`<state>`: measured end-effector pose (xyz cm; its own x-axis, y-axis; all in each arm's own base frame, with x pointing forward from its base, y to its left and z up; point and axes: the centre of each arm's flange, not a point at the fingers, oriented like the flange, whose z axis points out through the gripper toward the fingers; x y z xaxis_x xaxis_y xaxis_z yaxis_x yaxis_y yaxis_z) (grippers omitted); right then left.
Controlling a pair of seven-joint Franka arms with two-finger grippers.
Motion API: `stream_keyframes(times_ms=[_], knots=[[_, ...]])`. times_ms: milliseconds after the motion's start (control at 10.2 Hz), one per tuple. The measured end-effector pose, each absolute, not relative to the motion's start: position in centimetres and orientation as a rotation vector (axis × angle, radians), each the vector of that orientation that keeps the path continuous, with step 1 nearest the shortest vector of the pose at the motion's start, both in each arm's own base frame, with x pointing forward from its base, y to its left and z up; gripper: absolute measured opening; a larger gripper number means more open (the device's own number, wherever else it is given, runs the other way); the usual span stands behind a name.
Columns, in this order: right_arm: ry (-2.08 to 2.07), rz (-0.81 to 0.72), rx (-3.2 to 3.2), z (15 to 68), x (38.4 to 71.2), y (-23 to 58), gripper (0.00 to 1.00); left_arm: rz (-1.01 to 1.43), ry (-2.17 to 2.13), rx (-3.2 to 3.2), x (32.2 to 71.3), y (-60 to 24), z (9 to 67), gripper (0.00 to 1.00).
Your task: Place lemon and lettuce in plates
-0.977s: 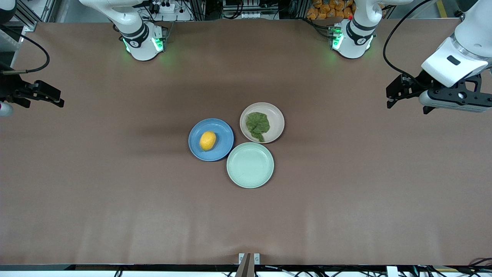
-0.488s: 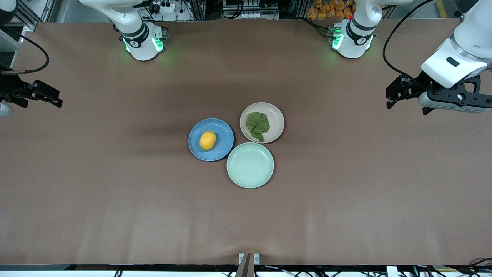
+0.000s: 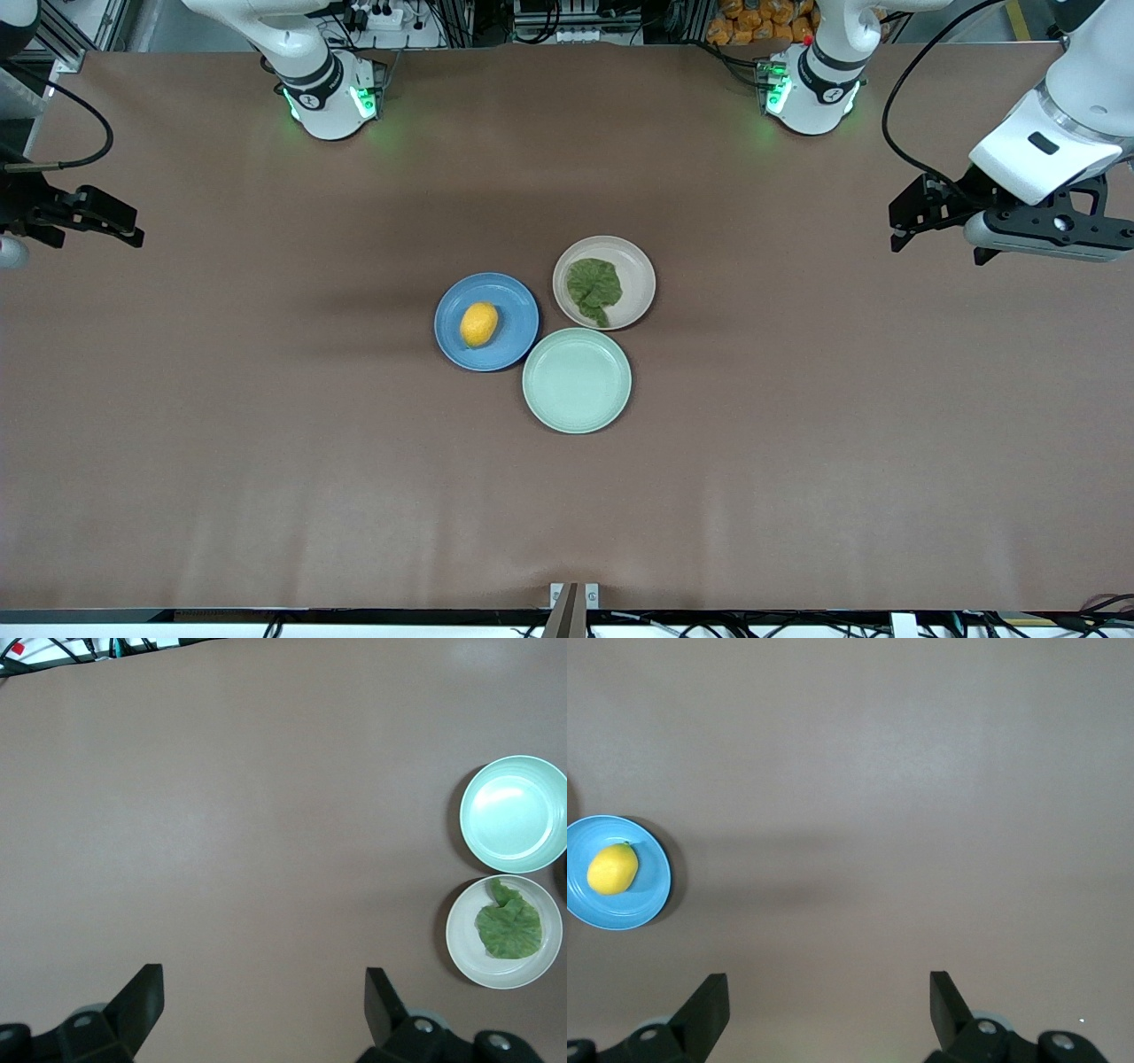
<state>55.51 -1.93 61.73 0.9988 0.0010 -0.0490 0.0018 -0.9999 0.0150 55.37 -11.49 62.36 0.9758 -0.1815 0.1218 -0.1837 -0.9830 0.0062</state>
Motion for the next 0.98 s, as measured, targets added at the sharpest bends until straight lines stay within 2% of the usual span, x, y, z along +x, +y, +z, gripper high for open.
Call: stream_keyframes(times_ms=[977], knots=[[0.001,-0.078,3.125,61.7,55.5,-2.0,1.00,0.148,-0.240,3.084,56.7,-10.5,60.5,1.00]])
